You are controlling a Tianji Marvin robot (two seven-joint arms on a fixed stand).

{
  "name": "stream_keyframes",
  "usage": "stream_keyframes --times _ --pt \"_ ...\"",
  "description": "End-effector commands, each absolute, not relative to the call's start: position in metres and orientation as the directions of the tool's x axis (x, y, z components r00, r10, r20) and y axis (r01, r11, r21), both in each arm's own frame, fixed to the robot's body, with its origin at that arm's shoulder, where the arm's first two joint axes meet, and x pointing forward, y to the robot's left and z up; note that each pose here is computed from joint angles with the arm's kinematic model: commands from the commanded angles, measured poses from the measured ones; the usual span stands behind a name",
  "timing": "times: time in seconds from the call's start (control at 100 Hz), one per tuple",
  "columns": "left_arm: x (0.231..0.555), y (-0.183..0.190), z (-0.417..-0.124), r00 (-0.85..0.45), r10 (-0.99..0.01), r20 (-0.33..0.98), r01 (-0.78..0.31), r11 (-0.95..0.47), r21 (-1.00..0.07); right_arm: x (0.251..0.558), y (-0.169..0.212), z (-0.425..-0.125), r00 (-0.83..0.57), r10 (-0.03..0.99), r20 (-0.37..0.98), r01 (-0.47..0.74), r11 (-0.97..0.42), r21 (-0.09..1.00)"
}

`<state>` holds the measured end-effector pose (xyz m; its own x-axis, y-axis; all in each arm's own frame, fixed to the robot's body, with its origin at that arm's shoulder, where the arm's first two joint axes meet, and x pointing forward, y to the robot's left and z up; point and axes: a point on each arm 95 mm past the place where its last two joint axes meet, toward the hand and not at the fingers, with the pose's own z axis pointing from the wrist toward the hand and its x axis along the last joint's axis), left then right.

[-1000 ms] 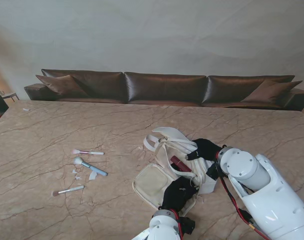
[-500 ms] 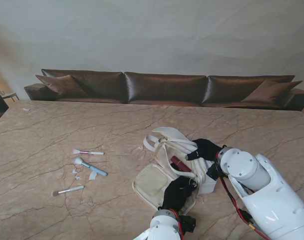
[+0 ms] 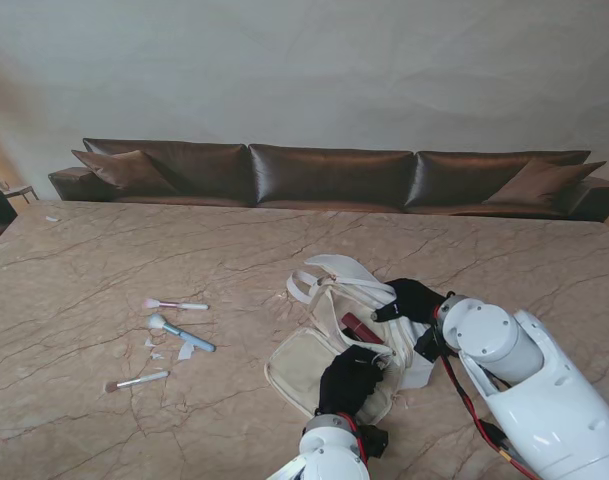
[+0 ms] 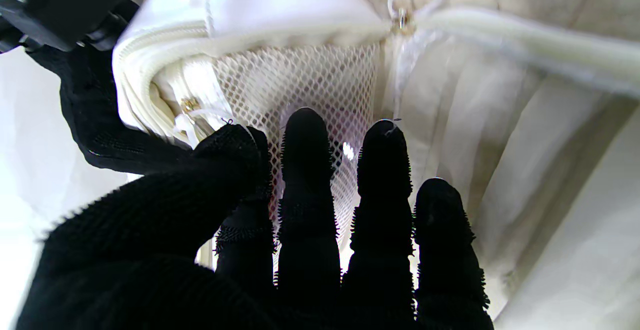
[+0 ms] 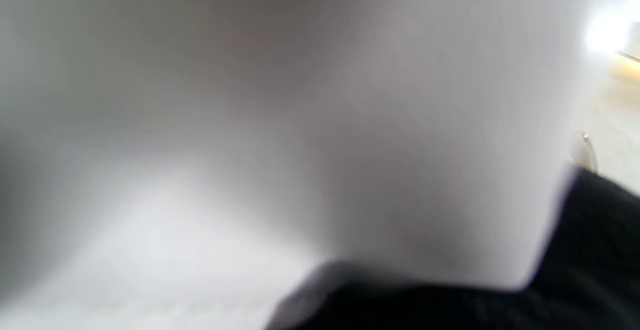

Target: Pack the cosmetics bag

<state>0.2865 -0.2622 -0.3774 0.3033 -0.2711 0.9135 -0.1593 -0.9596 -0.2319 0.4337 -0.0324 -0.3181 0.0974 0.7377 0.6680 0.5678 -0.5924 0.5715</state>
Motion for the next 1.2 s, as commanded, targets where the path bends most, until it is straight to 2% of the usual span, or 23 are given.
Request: stream_keyframes --times 0.0,0.32,0.73,1.19 --pt "0.288 -0.262 -0.378 0.312 -0.263 0.913 -0.146 -0.963 -0.227 0.431 -0.030 -0.315 0.083 0.733 0.675 0.577 -0.588 0.567" --pt "0.294 -0.262 -0.379 0.281 -0.294 0.914 -0.124 -0.955 -0.269 0.431 -0.030 -0.313 0.065 0.735 0.675 0.578 -0.579 0.575" --pt "0.304 -0.250 -0.387 0.091 -0.532 0.842 -0.042 -0.846 -0.531 0.431 -0.025 -0.320 0.056 0.720 0.692 0.580 -0.587 0.564" --pt "0.304 -0.253 -0.389 -0.044 -0.597 0.801 0.056 -0.802 -0.594 0.430 -0.024 -0.322 0.051 0.718 0.694 0.581 -0.587 0.564"
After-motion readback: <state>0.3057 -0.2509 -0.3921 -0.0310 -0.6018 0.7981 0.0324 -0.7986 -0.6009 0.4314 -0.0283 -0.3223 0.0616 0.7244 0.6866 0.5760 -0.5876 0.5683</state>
